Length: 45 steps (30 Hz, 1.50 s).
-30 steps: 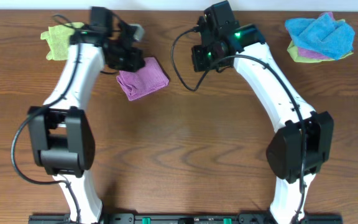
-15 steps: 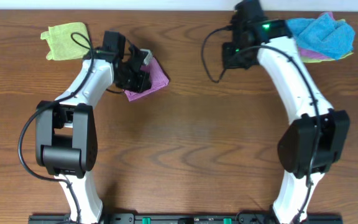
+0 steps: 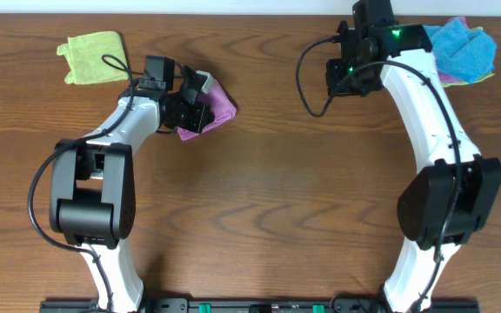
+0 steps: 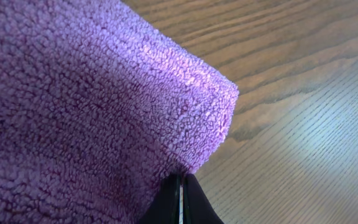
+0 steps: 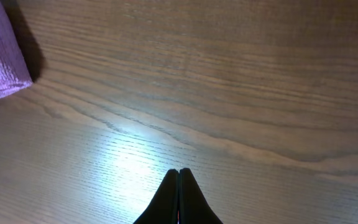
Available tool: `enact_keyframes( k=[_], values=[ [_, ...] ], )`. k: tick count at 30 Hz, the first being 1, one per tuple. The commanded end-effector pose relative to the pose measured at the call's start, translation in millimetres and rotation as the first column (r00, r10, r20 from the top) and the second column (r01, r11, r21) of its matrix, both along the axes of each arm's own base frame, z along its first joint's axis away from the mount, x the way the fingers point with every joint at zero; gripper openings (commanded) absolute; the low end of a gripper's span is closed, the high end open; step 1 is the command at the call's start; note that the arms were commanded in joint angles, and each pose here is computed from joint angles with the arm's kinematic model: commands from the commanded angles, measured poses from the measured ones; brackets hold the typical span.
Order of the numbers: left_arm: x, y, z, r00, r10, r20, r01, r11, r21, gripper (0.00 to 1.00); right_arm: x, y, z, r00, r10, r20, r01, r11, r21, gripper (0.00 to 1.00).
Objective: Fold the cloth
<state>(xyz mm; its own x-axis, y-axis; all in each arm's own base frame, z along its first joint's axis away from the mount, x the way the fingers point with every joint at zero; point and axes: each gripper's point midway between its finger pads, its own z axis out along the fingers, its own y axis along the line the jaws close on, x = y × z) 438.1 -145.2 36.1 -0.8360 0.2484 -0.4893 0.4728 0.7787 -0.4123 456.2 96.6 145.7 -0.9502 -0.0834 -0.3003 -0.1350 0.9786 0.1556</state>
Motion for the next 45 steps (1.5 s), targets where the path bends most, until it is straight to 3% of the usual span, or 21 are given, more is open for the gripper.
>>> enact_keyframes(
  k=[1,14,24,28,32,36,45],
  values=[
    [5,4,4,1.0,-0.004,0.025,0.004,1.0,-0.002,0.06,-3,3,16,0.999,0.024,0.032,-0.024,1.0,0.009,0.02],
    [-7,4,-38,0.995,0.005,-0.099,-0.008,1.0,-0.025,0.06,-2,2,16,0.999,0.023,0.033,-0.024,1.0,0.009,0.02],
    [3,-19,2,0.996,-0.032,-0.081,0.016,0.981,-0.193,0.06,-1,3,16,0.999,0.023,0.039,-0.024,1.0,0.01,0.02],
    [9,-20,29,0.996,-0.034,-0.086,0.016,0.98,-0.197,0.06,-1,3,16,0.999,0.023,0.038,-0.024,1.0,0.01,0.02],
    [15,-18,59,0.997,-0.035,-0.069,0.023,0.985,-0.174,0.05,-1,3,16,0.999,0.023,0.038,-0.024,1.0,0.01,0.02],
    [26,7,52,0.998,0.044,-0.034,-0.044,0.999,-0.012,0.05,-2,3,16,0.999,0.023,0.036,-0.024,1.0,0.01,0.02],
    [20,35,37,0.991,0.108,-0.086,-0.104,0.994,0.04,0.06,2,3,18,0.998,0.023,0.052,-0.024,1.0,0.011,0.02]
  ],
)
